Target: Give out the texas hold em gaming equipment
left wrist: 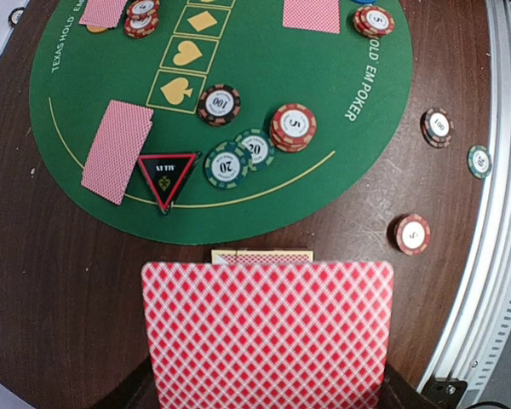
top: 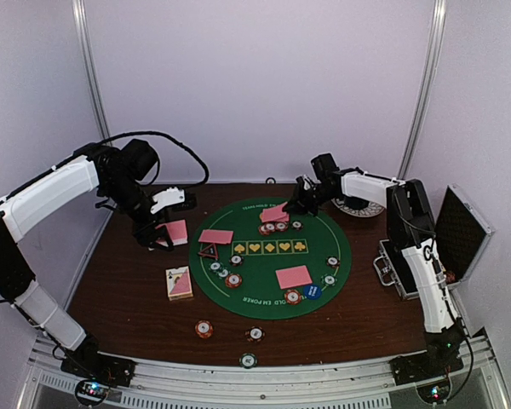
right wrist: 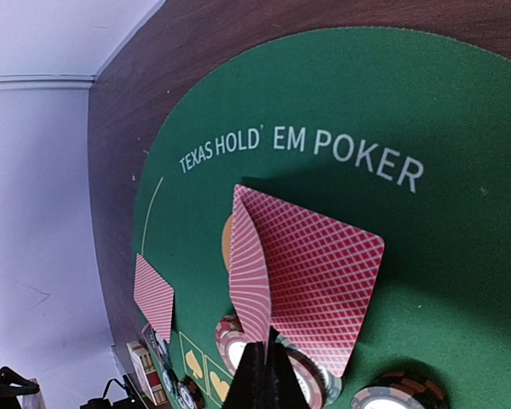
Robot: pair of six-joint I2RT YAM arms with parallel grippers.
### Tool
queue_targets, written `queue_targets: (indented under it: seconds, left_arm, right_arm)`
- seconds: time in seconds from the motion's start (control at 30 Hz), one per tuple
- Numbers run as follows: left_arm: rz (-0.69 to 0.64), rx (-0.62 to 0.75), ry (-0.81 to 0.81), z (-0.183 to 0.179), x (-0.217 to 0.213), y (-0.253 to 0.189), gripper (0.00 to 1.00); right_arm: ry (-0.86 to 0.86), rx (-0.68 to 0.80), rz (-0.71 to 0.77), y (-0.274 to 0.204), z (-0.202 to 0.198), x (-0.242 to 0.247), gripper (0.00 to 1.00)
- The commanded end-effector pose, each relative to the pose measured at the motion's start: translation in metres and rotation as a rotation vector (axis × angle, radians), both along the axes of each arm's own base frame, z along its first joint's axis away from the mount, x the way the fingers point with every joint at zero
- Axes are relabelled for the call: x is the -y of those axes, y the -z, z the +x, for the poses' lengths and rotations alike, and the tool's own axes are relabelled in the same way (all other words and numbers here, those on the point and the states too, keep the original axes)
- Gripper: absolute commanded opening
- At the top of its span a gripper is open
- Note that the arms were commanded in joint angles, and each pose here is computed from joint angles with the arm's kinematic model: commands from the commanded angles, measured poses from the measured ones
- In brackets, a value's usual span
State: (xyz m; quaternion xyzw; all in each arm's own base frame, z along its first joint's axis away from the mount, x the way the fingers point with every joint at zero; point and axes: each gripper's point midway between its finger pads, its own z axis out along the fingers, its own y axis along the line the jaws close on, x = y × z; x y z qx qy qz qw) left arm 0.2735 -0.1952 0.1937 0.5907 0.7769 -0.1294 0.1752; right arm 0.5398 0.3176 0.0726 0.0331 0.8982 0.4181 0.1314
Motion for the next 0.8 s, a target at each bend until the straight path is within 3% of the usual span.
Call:
queue_targets:
  seconds: [0.0, 0.13, 0.47, 0.6, 0.77]
  left_arm:
    - [-0.023, 0.018, 0.008, -0.004, 0.000, -0.010, 0.00]
    - [-0.021, 0.016, 0.009, -0.005, 0.000, -0.010, 0.00]
    - [-0.025, 0.013, 0.011, -0.006, 0.000, -0.011, 0.00]
    - [-0.028, 0.014, 0.012, -0.006, 0.000, -0.011, 0.00]
    - [-0.028, 0.015, 0.012, -0.006, 0.000, -0.011, 0.00]
  right_arm:
    - [0.038, 0.058, -0.030, -0.006, 0.020, 0.010, 0.01]
    - [0.042, 0.060, -0.036, -0.002, 0.022, 0.012, 0.05]
    - [0.016, 0.095, -0.120, -0.015, 0.017, 0.022, 0.50]
    - [0.016, 0.120, -0.157, -0.029, 0.014, 0.029, 0.97]
    - [0.025, 0.177, -0.190, -0.055, 0.006, 0.032, 0.99]
